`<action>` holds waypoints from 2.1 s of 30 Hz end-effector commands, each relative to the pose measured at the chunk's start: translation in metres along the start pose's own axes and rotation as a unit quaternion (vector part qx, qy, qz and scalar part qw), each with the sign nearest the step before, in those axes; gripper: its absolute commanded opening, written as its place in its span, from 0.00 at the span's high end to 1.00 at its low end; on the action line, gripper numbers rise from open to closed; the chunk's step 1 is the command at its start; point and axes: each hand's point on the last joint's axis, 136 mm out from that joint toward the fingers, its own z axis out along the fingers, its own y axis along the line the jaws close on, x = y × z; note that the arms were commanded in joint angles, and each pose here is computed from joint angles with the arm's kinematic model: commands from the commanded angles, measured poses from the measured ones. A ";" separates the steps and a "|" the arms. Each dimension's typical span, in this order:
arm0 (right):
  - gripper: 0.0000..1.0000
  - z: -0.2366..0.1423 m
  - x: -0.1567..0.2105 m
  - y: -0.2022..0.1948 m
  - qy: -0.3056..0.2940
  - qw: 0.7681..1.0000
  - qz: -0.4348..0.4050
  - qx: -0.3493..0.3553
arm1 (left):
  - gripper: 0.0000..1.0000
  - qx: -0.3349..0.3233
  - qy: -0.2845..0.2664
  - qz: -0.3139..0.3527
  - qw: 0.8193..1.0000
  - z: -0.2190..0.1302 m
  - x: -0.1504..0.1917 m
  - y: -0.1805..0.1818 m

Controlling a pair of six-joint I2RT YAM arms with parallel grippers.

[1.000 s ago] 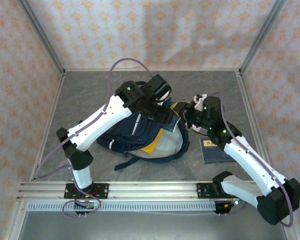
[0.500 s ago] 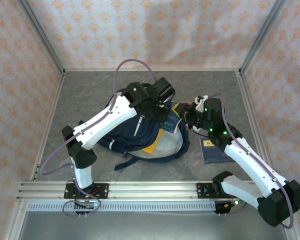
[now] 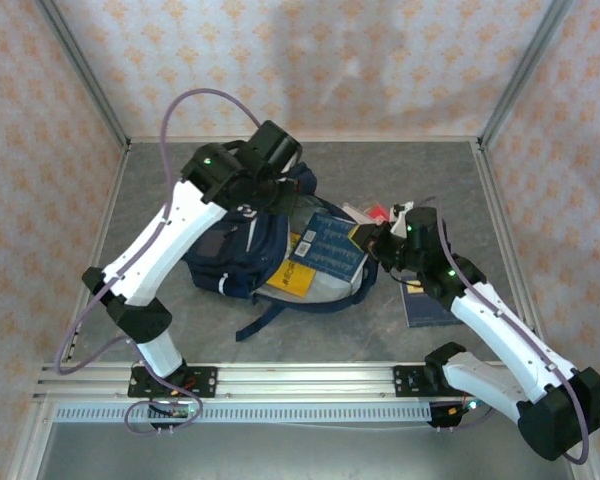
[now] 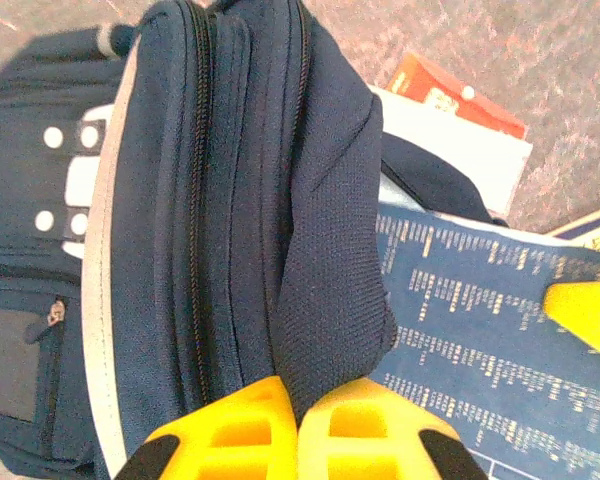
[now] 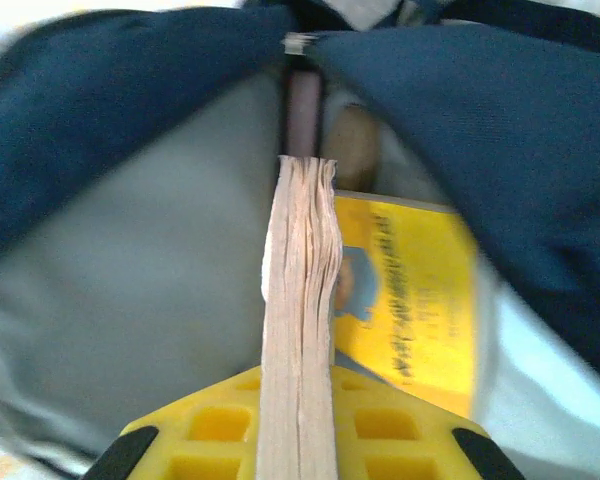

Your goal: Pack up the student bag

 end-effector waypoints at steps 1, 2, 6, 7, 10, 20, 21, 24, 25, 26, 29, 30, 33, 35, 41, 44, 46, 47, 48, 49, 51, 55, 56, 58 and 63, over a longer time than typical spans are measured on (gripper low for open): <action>1.00 0.001 0.004 -0.017 0.001 0.999 -0.035 0.021 | 1.00 -0.008 -0.075 0.013 0.997 -0.045 -0.019 0.015; 1.00 0.002 0.004 -0.019 0.002 0.999 -0.038 0.024 | 1.00 -0.006 -0.079 0.014 0.997 -0.048 -0.019 0.015; 1.00 0.008 0.003 -0.010 0.008 0.999 -0.045 0.005 | 1.00 -0.005 -0.081 0.016 0.997 -0.050 -0.020 0.018; 1.00 0.010 0.002 -0.006 0.010 0.999 -0.042 0.000 | 1.00 -0.004 -0.082 0.017 0.997 -0.050 -0.021 0.017; 1.00 0.016 -0.003 0.013 0.014 0.999 -0.027 -0.028 | 1.00 -0.002 -0.084 0.020 0.996 -0.051 -0.024 0.016; 1.00 0.064 -0.012 0.070 0.019 0.997 0.005 -0.081 | 1.00 0.007 -0.086 0.024 0.996 -0.052 -0.035 0.009; 1.00 0.072 -0.013 0.073 0.019 0.997 0.004 -0.077 | 1.00 0.008 -0.086 0.023 0.996 -0.052 -0.036 0.009; 1.00 0.097 -0.013 0.078 0.021 0.998 0.010 -0.065 | 1.00 0.012 -0.089 0.021 0.996 -0.052 -0.039 0.006; 1.00 0.106 -0.012 0.078 0.021 0.998 0.018 -0.058 | 1.00 0.013 -0.090 0.021 0.996 -0.053 -0.040 0.005; 1.00 0.118 -0.013 0.079 0.020 0.998 0.028 -0.055 | 1.00 0.015 -0.092 0.020 0.995 -0.053 -0.042 0.004; 0.99 0.144 -0.010 0.087 0.017 0.998 0.032 -0.050 | 1.00 0.020 -0.098 0.018 0.995 -0.056 -0.045 0.002; 0.99 0.153 -0.009 0.090 0.011 0.999 0.026 -0.046 | 1.00 0.020 -0.100 0.018 0.995 -0.056 -0.046 0.002; 0.95 0.179 -0.007 0.088 -0.015 0.999 0.015 -0.033 | 1.00 0.020 -0.104 0.013 0.994 -0.056 -0.049 0.002; 0.90 0.205 -0.004 0.083 -0.020 0.999 0.014 -0.028 | 1.00 0.019 -0.103 0.010 0.994 -0.054 -0.050 0.003; 0.54 0.271 0.018 0.064 0.060 0.998 -0.009 0.007 | 1.00 -0.002 -0.089 -0.007 0.996 -0.040 -0.049 0.015; 0.41 0.253 0.012 0.073 0.047 0.998 -0.049 0.009 | 1.00 -0.017 -0.086 -0.028 0.996 -0.034 -0.049 0.026; 0.34 0.235 0.008 0.075 0.043 0.995 -0.089 0.030 | 1.00 -0.024 -0.086 -0.040 0.995 -0.030 -0.050 0.032; 0.30 0.228 0.008 0.076 0.043 0.993 -0.102 0.035 | 1.00 -0.028 -0.086 -0.044 0.995 -0.028 -0.051 0.034; 0.26 0.219 0.007 0.075 0.042 0.992 -0.115 0.041 | 1.00 -0.035 -0.085 -0.047 0.995 -0.026 -0.051 0.037; 0.23 0.210 0.005 0.074 0.037 0.991 -0.122 0.046 | 1.00 -0.040 -0.084 -0.050 0.994 -0.023 -0.051 0.039; 0.20 0.193 0.002 0.071 0.026 0.990 -0.128 0.050 | 1.00 -0.050 -0.082 -0.057 0.994 -0.018 -0.052 0.044; 0.19 0.159 -0.004 0.064 0.012 0.989 -0.137 0.057 | 1.00 -0.069 -0.080 -0.073 0.992 -0.007 -0.052 0.057; 0.19 0.151 -0.006 0.062 0.008 0.988 -0.142 0.061 | 1.00 -0.074 -0.078 -0.077 0.991 -0.002 -0.051 0.060; 0.21 0.131 -0.012 0.055 -0.010 0.986 -0.149 0.075 | 1.00 -0.085 -0.069 -0.094 0.990 0.011 -0.048 0.068; 0.27 0.071 -0.029 0.021 -0.062 0.982 -0.128 0.123 | 1.00 -0.109 -0.051 -0.095 0.988 0.041 -0.045 0.076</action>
